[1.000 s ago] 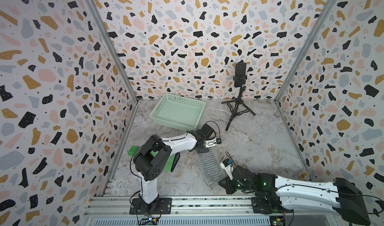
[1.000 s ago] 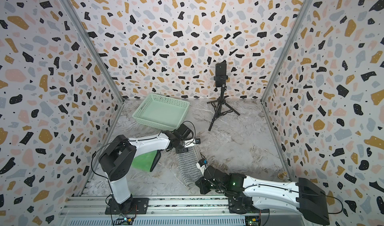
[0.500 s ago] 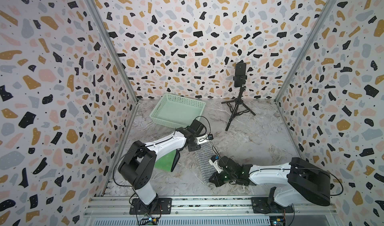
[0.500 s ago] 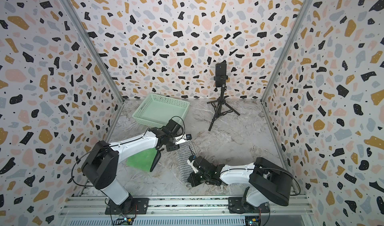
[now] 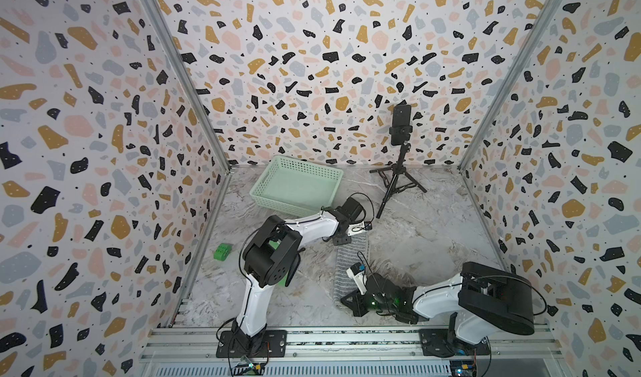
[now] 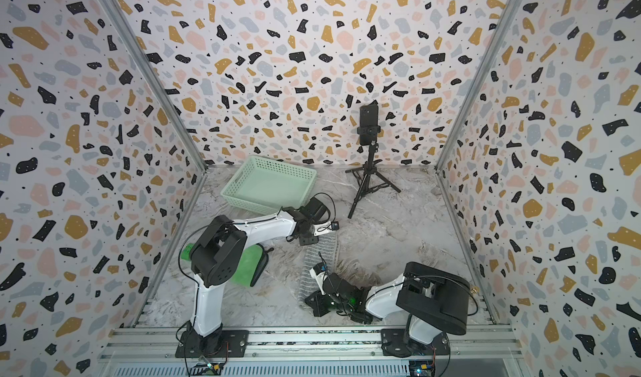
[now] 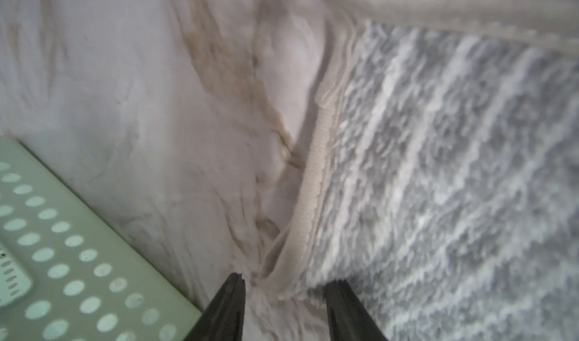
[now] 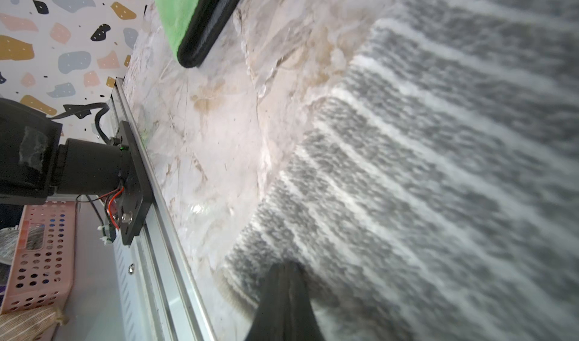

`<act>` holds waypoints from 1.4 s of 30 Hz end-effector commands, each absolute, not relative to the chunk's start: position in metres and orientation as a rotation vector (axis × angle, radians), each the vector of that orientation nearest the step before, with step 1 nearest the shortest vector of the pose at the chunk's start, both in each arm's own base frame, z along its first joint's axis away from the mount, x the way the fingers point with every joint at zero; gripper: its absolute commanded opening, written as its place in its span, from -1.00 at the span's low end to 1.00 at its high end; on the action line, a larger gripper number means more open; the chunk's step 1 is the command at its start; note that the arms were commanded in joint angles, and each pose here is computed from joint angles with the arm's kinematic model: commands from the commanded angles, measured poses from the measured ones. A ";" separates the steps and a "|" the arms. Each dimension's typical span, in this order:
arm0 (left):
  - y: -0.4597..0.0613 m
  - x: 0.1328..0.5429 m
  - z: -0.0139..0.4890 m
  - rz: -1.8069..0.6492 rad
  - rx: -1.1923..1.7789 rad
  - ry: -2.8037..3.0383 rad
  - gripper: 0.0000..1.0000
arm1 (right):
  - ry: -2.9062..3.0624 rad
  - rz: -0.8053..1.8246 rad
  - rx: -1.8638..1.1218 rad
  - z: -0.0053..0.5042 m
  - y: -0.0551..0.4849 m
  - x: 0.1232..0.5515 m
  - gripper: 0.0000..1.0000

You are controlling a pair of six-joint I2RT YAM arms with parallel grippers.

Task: Fold the square dishcloth
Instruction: Adjust the cleaning item at the center of the board, then fold the cleaning item at the center of the board.

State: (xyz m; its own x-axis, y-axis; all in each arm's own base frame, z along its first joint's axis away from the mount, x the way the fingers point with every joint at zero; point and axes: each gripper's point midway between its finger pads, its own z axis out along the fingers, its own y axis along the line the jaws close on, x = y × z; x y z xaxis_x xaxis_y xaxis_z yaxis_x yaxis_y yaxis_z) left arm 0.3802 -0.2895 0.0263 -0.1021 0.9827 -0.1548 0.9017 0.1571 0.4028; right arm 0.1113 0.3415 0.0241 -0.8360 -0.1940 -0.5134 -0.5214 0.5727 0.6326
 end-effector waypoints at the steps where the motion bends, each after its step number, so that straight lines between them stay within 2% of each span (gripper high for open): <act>1: -0.293 0.408 0.016 0.389 1.778 2.023 -0.08 | 2.398 1.063 -0.641 0.020 0.341 0.114 -0.89; 5: -0.301 0.413 0.028 0.369 1.768 1.988 -0.06 | 2.354 1.030 -0.769 0.034 0.349 0.106 -0.84; 9: -0.297 0.404 0.047 0.332 1.756 1.959 0.08 | 2.348 1.006 -0.844 0.048 0.348 0.101 -0.75; 11: -0.291 0.397 0.067 0.295 1.723 1.950 0.19 | 2.297 0.996 -0.849 0.071 0.344 0.104 -0.71; 16: -0.264 0.362 0.119 0.152 1.649 1.942 0.38 | 2.239 0.902 -0.731 0.123 0.304 0.139 -0.73; 21: -0.234 0.310 0.141 0.062 1.674 1.914 0.41 | 2.252 0.848 -0.580 0.144 0.277 0.190 -0.89; 24: -0.222 0.264 0.133 -0.075 1.743 1.920 0.36 | 2.318 0.847 -0.536 0.134 0.278 0.218 -0.94; 27: -0.221 0.208 0.121 -0.268 1.848 1.876 0.23 | 2.400 0.913 -0.505 0.117 0.293 0.246 -1.00; 31: -0.230 0.161 0.099 -0.362 1.983 1.770 0.18 | 2.494 0.924 -0.520 0.091 0.312 0.265 -1.00; 36: -0.257 0.143 0.084 -0.419 2.046 1.705 0.18 | 2.530 0.927 -0.503 0.069 0.320 0.277 -1.00; 42: -0.285 0.149 0.059 -0.356 2.118 1.680 0.21 | 2.573 0.919 -0.477 0.045 0.314 0.276 -1.00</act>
State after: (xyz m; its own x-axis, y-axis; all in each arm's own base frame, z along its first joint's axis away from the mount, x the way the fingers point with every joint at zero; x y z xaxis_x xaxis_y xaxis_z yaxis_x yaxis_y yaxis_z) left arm 0.1365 -0.2609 0.0540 0.2195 0.8829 -0.4152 0.9755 -0.1931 0.1050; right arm 0.2716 0.3118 0.0391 -0.8834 -0.2008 -0.4233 -0.4171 0.7486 0.5153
